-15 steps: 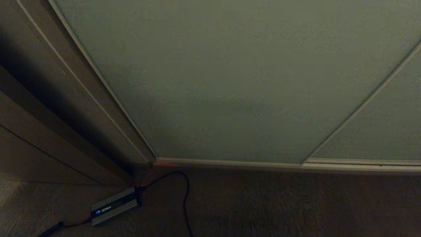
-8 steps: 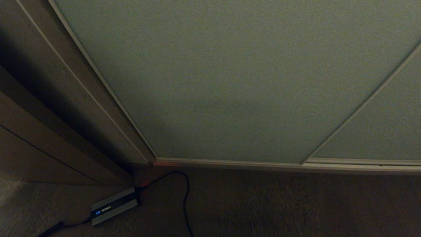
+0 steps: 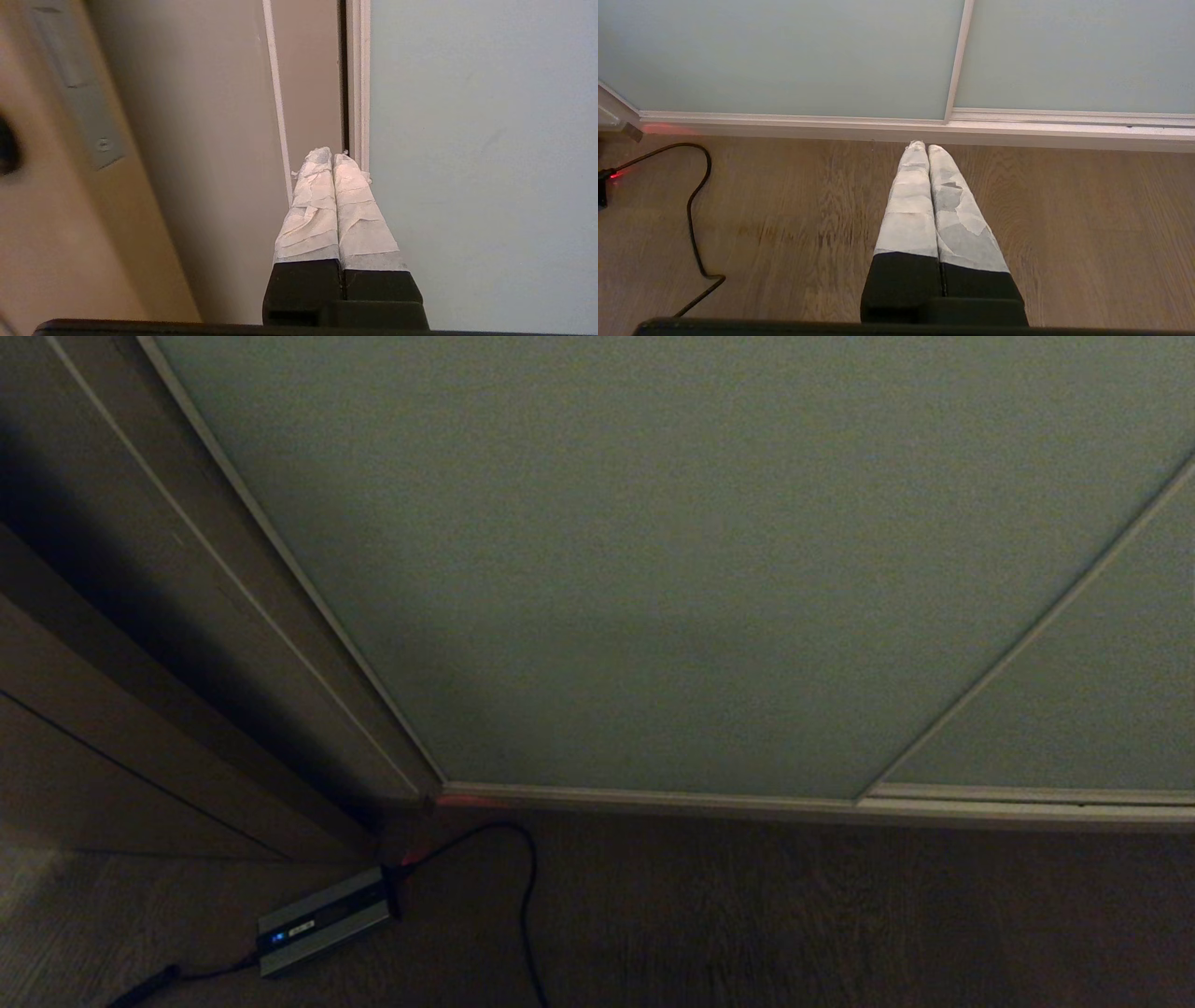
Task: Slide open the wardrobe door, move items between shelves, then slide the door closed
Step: Open the door
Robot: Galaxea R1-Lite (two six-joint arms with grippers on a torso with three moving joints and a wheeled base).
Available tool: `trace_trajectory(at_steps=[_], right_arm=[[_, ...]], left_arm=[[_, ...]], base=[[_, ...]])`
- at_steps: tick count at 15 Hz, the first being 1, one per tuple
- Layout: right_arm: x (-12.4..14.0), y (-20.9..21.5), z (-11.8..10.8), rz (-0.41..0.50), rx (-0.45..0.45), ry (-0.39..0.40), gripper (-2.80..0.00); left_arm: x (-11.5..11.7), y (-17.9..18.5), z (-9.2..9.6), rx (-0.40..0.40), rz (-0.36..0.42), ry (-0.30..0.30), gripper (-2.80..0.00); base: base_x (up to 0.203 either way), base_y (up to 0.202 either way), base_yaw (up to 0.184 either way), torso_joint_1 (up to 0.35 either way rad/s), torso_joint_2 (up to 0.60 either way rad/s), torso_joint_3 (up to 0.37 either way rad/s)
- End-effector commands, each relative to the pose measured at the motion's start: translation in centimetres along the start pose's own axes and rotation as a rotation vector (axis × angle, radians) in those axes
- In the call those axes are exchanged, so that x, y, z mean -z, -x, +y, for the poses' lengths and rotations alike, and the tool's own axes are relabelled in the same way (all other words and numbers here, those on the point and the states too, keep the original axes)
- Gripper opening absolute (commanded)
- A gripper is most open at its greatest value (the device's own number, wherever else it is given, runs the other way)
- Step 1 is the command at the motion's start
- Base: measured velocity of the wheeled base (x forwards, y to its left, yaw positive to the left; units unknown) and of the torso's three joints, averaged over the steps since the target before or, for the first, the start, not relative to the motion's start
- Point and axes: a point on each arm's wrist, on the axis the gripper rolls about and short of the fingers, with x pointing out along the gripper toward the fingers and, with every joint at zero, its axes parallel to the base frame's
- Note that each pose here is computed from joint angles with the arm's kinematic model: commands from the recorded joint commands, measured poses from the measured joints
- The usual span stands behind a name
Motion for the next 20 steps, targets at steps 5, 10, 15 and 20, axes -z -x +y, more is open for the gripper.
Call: trace_trajectory(at_steps=[5, 10, 15, 20], right_arm=[[0.1, 0.0, 0.0, 0.003, 0.001, 0.0, -2.8], [0.1, 0.0, 0.0, 0.003, 0.0, 0.0, -2.8], [0.1, 0.0, 0.0, 0.003, 0.0, 0.0, -2.8], [0.1, 0.0, 0.0, 0.003, 0.0, 0.0, -2.8]], left_arm=[[1.6, -2.7, -0.1, 0.005, 0.034, 0.005, -2.8], [1.9, -4.6, -0.6, 0.028, 0.041, 0.023, -2.8], [2.6, -6.0, -0.9, 0.041, 0.066, 0.026, -2.8], [3.1, -6.9, -1.1, 0.044, 0.068, 0.028, -2.8]], base=[[0.0, 0.0, 0.0, 0.0, 0.0, 0.0], [0.0, 0.0, 0.0, 0.0, 0.0, 0.0], [0.0, 0.0, 0.0, 0.0, 0.0, 0.0], [0.0, 0.0, 0.0, 0.0, 0.0, 0.0]])
